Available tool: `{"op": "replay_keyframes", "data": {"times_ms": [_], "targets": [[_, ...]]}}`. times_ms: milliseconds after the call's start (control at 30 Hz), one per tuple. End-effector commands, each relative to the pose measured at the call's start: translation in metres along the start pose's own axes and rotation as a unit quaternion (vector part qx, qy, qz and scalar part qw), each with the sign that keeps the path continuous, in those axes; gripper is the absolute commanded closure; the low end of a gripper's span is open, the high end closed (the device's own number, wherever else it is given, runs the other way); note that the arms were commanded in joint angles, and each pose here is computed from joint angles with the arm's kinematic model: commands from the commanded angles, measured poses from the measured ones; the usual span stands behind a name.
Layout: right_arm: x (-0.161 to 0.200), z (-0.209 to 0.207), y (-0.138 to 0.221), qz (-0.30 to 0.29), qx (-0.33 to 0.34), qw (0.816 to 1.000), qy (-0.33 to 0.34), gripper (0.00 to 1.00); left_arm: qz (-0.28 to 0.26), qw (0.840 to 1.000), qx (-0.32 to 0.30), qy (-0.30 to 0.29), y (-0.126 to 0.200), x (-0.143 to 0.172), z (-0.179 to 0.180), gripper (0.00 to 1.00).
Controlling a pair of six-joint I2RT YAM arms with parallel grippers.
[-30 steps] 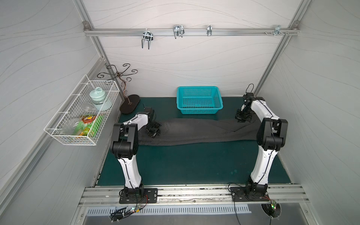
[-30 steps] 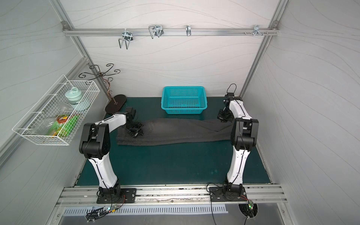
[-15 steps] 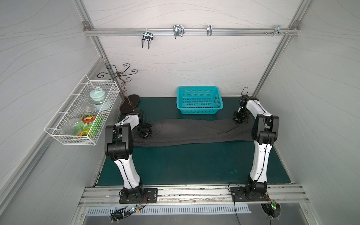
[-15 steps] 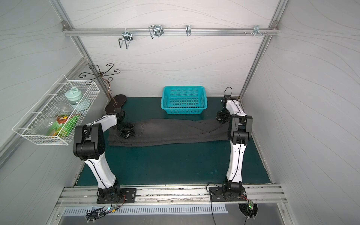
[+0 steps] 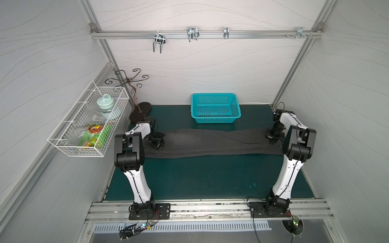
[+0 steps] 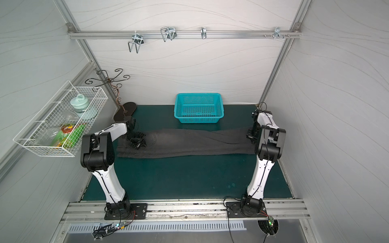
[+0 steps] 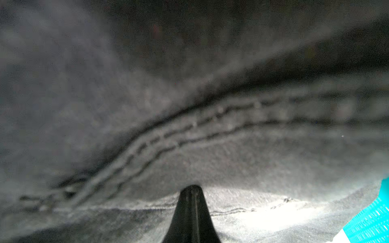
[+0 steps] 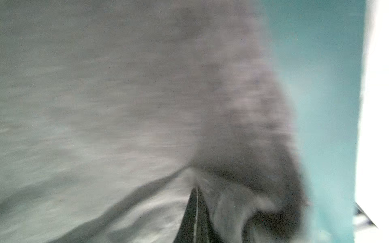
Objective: Roll up the long pants
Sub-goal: Fold the long pant at the center of the board.
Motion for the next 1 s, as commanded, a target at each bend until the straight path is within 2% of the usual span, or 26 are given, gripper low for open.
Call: {"op": "replay_keyframes", "data": {"times_ms": [0,133,267,367,433,567,733,833,967], "targets": [[0.014,-0.02,0.018,0.005,0.031,0.999,-0.006,1.0,-0.013,0.999,-0.041,0.003,-0.02,-0.012,0.014,1.0],[0.021,-0.031,0.015,0.027,0.04,0.999,-0.012,1.0,-0.011,0.999,-0.04,0.0,-0.02,-0.012,0.013,1.0],[0.022,-0.016,0.034,-0.012,-0.003,1.0,-0.016,1.0,-0.009,0.999,-0.042,-0.001,-0.021,-0.011,0.014,1.0],[0.023,0.017,0.055,-0.052,-0.078,0.995,0.015,1.0,-0.01,0.999,-0.042,-0.001,-0.021,-0.01,0.015,1.0],[0.029,0.045,0.064,-0.05,-0.116,0.991,0.046,1.0,-0.01,0.999,-0.04,0.0,-0.02,-0.01,0.016,1.0],[0.044,0.105,0.072,-0.035,-0.145,0.982,0.115,1.0,-0.009,0.999,-0.04,-0.001,-0.02,-0.009,0.016,1.0],[0.064,0.162,0.056,0.004,-0.173,0.97,0.171,1.0,-0.009,0.999,-0.038,-0.003,-0.017,-0.008,0.016,1.0],[0.072,0.167,0.042,0.022,-0.168,0.97,0.175,1.0,-0.01,0.999,-0.038,-0.005,-0.015,-0.008,0.015,1.0],[0.079,0.152,0.034,0.029,-0.152,0.973,0.171,1.0,-0.012,0.999,-0.036,-0.006,-0.013,-0.008,0.015,1.0]]}}
Point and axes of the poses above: each gripper's point midway between its finger pads, its own y axis back along the fingers, its own z axis along the line the jaws close on, x = y × z, the point moved 3 cm from there along y, back along the fingers
